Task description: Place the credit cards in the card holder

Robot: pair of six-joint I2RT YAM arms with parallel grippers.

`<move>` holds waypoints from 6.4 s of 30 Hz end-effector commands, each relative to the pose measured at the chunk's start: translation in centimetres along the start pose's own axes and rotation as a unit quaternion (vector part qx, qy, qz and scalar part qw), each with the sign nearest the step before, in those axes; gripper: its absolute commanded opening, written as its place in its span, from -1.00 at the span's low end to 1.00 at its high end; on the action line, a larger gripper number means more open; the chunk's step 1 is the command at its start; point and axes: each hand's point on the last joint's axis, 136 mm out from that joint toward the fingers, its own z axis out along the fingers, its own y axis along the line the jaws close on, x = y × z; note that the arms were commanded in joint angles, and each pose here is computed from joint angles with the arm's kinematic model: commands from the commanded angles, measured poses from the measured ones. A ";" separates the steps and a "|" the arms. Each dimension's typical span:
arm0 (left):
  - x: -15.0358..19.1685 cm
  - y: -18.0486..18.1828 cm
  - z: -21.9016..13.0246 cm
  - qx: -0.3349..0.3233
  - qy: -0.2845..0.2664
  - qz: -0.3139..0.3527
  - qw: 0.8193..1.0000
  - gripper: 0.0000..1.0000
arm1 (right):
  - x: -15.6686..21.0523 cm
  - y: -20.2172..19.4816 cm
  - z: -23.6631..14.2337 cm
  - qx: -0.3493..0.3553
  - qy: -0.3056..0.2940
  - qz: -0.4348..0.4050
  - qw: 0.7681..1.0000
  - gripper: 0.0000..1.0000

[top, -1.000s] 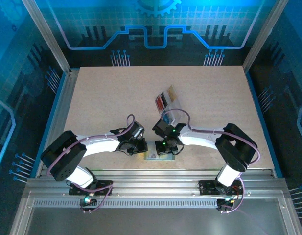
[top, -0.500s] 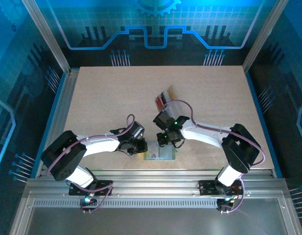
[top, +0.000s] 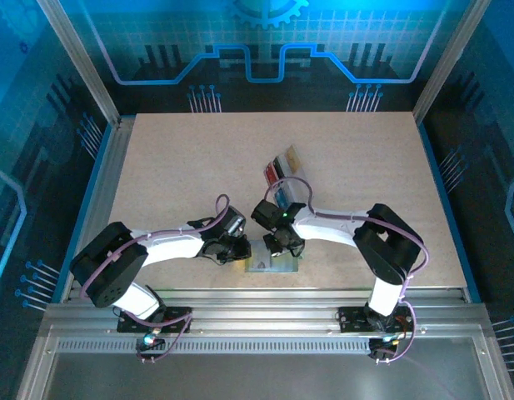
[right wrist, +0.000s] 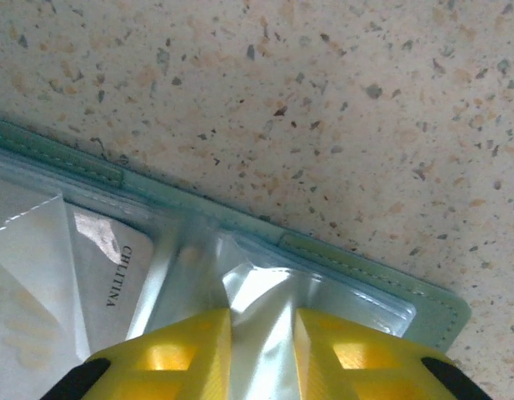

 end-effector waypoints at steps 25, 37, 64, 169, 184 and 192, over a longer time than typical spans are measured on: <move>4.4 2.8 3.5 -0.048 0.068 -0.019 0.996 -0.71 | -1.1 4.3 -3.1 -0.092 0.005 -0.024 0.995 -0.90; 4.5 2.5 3.2 -0.037 0.067 -0.028 0.997 -0.70 | -3.9 7.7 -4.7 -0.213 -0.024 0.011 0.977 -0.52; 3.6 2.3 1.1 -0.018 0.053 -0.029 0.998 -0.59 | -0.7 -2.0 -2.2 -0.002 0.022 0.015 1.000 -0.40; -5.7 -0.3 -11.0 0.105 -0.085 -0.064 0.989 0.30 | -14.3 -9.9 -10.1 0.197 -0.097 0.003 0.976 0.24; -7.3 -1.5 -9.9 0.114 -0.079 -0.065 0.988 0.29 | -14.8 -10.9 -5.6 0.210 -0.055 -0.004 0.976 0.16; -7.2 -1.3 -9.7 0.112 -0.077 -0.069 0.988 0.28 | -15.0 -11.6 -4.9 0.238 -0.053 -0.013 0.970 0.06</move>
